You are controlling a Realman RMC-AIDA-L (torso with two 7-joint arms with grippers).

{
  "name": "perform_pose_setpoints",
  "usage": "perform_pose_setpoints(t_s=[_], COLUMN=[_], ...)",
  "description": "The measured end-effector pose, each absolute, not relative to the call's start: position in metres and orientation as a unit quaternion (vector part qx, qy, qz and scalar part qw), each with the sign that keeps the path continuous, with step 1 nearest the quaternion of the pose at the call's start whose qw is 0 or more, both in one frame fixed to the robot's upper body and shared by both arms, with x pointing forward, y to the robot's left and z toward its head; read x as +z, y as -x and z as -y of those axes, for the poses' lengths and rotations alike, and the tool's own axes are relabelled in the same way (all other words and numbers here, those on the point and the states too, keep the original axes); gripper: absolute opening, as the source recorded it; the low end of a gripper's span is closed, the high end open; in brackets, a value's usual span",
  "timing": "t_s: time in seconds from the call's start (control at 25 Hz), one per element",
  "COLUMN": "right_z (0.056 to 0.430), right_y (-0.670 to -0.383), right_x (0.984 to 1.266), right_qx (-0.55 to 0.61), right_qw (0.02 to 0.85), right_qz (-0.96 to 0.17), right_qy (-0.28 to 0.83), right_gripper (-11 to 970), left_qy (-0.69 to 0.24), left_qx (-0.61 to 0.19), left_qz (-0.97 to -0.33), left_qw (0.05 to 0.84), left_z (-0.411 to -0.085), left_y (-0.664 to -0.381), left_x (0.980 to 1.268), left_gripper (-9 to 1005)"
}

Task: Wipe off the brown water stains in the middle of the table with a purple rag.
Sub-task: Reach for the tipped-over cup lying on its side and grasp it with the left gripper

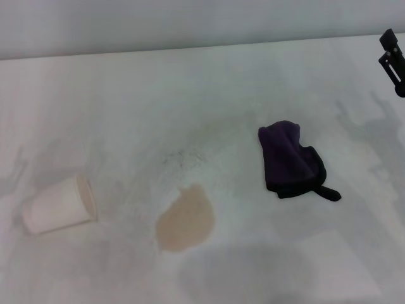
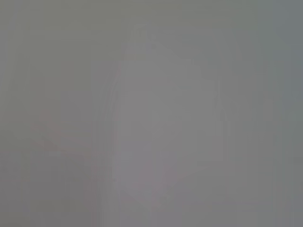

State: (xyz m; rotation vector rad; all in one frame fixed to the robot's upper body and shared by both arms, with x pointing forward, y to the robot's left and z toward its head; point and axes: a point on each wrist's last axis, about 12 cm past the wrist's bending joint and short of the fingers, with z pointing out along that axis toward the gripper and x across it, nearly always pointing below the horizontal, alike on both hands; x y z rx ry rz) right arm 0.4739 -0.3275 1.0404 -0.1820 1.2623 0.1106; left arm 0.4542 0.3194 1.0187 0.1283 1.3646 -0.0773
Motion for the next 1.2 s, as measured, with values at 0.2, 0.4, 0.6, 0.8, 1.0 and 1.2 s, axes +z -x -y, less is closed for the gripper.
perform_pose_setpoints(t_s=[0.2, 0.4, 0.6, 0.8, 1.0, 1.2], right_z=[0.329, 0.331, 0.33, 0.331, 0.332, 0.334], right_y=[-0.473, -0.472, -0.475, -0.477, -0.478, -0.482], right_x=[1.04, 1.04, 1.041, 1.042, 1.042, 1.041], right_qx=[0.049, 0.047, 0.047, 0.045, 0.044, 0.037], right_qw=[0.802, 0.802, 0.802, 0.802, 0.801, 0.795], right_qz=[-0.59, -0.589, -0.589, -0.589, -0.59, -0.599], right_qy=[0.084, 0.086, 0.088, 0.088, 0.087, 0.09], right_gripper=[810, 810, 809, 809, 809, 810], left_qy=[-0.057, -0.058, -0.059, -0.06, -0.044, -0.05], left_qx=[-0.041, -0.042, -0.044, -0.048, -0.089, -0.128], left_qz=[-0.63, -0.628, -0.627, -0.625, -0.64, -0.657], left_qw=[0.773, 0.775, 0.776, 0.777, 0.762, 0.741], left_z=[-0.319, -0.318, -0.317, -0.316, -0.318, -0.322], left_y=[-0.456, -0.458, -0.459, -0.463, -0.469, -0.481], left_x=[1.019, 1.02, 1.021, 1.022, 1.021, 1.022], left_gripper=[887, 888, 890, 890, 890, 889])
